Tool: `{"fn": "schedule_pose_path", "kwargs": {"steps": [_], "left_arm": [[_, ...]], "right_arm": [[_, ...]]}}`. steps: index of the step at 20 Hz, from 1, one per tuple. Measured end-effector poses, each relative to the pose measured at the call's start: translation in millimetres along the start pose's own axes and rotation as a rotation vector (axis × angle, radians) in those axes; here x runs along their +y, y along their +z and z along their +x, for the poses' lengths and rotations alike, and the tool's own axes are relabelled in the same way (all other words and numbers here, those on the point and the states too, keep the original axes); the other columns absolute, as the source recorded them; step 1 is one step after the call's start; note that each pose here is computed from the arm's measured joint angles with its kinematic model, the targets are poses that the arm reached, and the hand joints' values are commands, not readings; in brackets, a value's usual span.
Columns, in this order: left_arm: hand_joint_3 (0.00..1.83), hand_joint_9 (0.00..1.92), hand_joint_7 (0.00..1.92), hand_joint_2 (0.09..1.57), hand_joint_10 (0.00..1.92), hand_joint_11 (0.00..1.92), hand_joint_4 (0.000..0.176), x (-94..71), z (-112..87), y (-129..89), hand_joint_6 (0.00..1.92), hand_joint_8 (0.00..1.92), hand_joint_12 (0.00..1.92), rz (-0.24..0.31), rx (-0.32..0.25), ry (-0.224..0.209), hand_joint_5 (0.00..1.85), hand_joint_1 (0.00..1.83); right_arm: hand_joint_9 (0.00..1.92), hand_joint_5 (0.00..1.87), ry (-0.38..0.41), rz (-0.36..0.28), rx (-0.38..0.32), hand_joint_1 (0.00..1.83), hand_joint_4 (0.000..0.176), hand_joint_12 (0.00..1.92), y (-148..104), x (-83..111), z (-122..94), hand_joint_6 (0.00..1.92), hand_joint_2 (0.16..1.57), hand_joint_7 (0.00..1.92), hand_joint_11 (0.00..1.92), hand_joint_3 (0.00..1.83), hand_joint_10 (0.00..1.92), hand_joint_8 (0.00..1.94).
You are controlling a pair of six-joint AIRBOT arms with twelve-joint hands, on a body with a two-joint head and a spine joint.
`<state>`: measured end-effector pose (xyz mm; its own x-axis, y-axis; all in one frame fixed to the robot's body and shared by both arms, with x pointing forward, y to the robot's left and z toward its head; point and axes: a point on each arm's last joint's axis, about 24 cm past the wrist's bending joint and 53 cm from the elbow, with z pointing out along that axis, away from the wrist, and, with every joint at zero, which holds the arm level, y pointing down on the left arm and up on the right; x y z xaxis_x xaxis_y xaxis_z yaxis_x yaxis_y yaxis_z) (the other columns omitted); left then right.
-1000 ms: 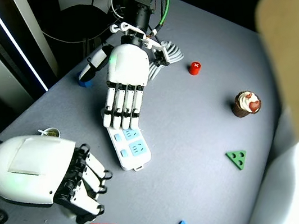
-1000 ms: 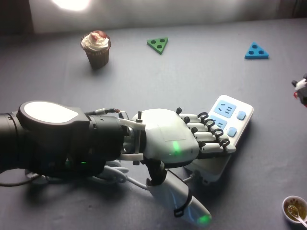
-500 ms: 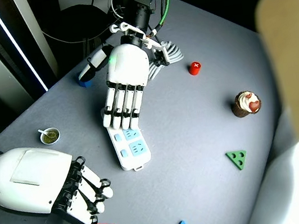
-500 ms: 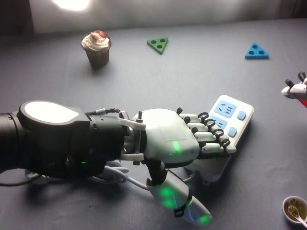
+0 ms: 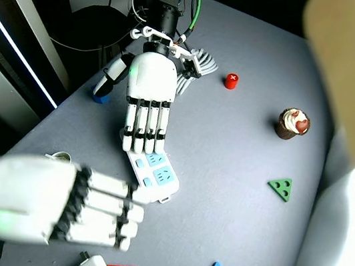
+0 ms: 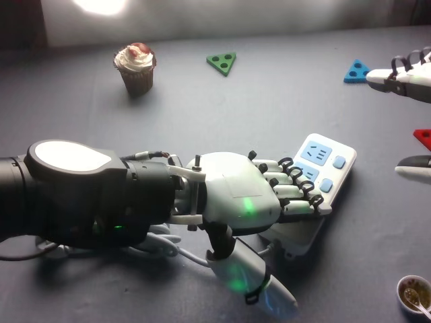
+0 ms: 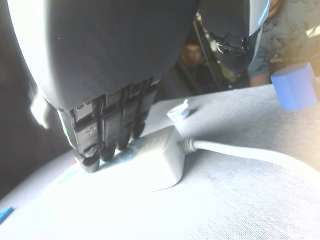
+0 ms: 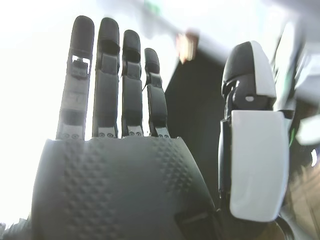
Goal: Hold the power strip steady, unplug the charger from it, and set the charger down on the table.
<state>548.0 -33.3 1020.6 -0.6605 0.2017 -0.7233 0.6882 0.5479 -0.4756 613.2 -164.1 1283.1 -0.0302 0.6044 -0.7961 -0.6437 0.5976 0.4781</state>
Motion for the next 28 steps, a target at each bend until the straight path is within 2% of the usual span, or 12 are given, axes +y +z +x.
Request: {"fn": "schedule_pose_path", "kwargs": {"steps": [1,3,6,7,10,13,15,17,21,23,25,28], "left_arm": [[0.00,0.05,0.06,0.95,0.00,0.05,0.000,-0.2,-0.2,0,0.00,0.00,0.06,0.000,0.000,0.000,0.03,0.00],[0.00,0.06,0.06,0.96,0.01,0.06,0.000,-0.8,-1.2,0,0.01,0.01,0.07,0.002,-0.002,0.001,0.04,0.00],[0.00,0.03,0.04,0.95,0.00,0.02,0.000,-4.9,-8.7,0,0.00,0.00,0.05,0.013,-0.014,0.005,0.02,0.00],[0.00,0.03,0.04,0.96,0.00,0.03,0.000,-4.7,-10.9,-1,0.00,0.00,0.05,0.012,-0.018,0.007,0.02,0.00],[0.00,0.04,0.05,0.96,0.00,0.04,0.000,-12.5,-24.3,-4,0.00,0.00,0.06,0.029,-0.040,0.018,0.02,0.00],[0.00,0.05,0.05,0.95,0.00,0.04,0.000,-15.3,-44.1,-10,0.00,0.00,0.06,0.029,-0.077,0.027,0.02,0.00],[0.00,0.04,0.05,0.96,0.00,0.03,0.000,-18.7,-58.5,-15,0.00,0.00,0.05,0.038,-0.103,0.031,0.03,0.00],[0.00,0.04,0.05,0.95,0.00,0.03,0.000,-21.0,-72.6,-21,0.00,0.00,0.06,0.044,-0.129,0.030,0.02,0.00],[0.00,0.03,0.03,0.97,0.00,0.01,0.000,-30.0,-101.0,-30,0.00,0.00,0.04,0.063,-0.178,0.020,0.00,0.00],[0.00,0.01,0.02,0.97,0.00,0.00,0.000,-33.5,-106.3,-31,0.00,0.00,0.04,0.068,-0.178,0.025,0.00,0.00],[0.00,0.02,0.02,0.97,0.01,0.02,0.000,-34.9,-108.6,-33,0.00,0.01,0.02,0.073,-0.180,0.018,0.00,0.00],[0.01,0.00,0.00,1.00,0.00,0.00,0.000,-34.7,-111.8,-34,0.00,0.00,0.00,0.073,-0.188,0.015,0.00,0.00]], "right_arm": [[0.57,0.41,0.012,-0.021,-0.001,0.71,0.000,0.62,-2,6.4,0,0.00,1.03,0.54,0.35,0.00,0.00,0.00],[0.57,0.40,0.023,-0.020,-0.010,0.70,0.000,0.58,-5,5.7,-7,0.00,1.03,0.54,0.36,0.01,0.00,0.00],[0.59,0.40,0.015,0.042,-0.061,0.69,0.000,0.57,-13,-12.2,-34,0.00,1.05,0.55,0.35,0.01,0.01,0.00],[0.59,0.41,0.012,0.057,-0.064,0.68,0.000,0.58,-15,-16.4,-37,0.01,1.05,0.55,0.35,0.01,0.01,0.00],[0.55,0.39,-0.013,0.085,-0.052,0.65,0.000,0.63,-23,-25.3,-48,0.00,1.08,0.52,0.33,0.00,0.00,0.00],[0.56,0.35,-0.015,0.104,-0.050,0.69,0.000,0.68,-30,-33.2,-58,0.00,1.07,0.51,0.31,0.00,0.00,0.00],[0.56,0.37,0.020,0.114,-0.046,0.72,0.000,0.68,-34,-36.8,-62,0.01,1.06,0.51,0.32,0.00,0.00,0.00],[0.58,0.37,0.058,0.101,-0.035,0.70,0.000,0.69,-35,-34.3,-60,0.00,1.07,0.51,0.31,0.00,0.01,0.00],[0.58,0.33,0.056,0.061,0.004,0.69,0.000,0.69,-36,-20.6,-48,0.00,1.08,0.50,0.33,0.00,0.00,0.00],[0.60,0.35,0.064,0.065,-0.007,0.68,0.000,0.68,-38,-18.0,-54,0.01,1.08,0.52,0.32,0.00,0.01,0.01],[0.57,0.29,0.088,0.069,-0.045,0.62,0.000,0.67,-40,-15.5,-65,0.00,1.11,0.49,0.29,0.01,0.00,0.00],[0.58,0.27,0.105,0.035,-0.042,0.64,0.000,0.69,-40,-5.2,-62,0.00,1.15,0.49,0.30,0.01,0.00,0.00]]}}
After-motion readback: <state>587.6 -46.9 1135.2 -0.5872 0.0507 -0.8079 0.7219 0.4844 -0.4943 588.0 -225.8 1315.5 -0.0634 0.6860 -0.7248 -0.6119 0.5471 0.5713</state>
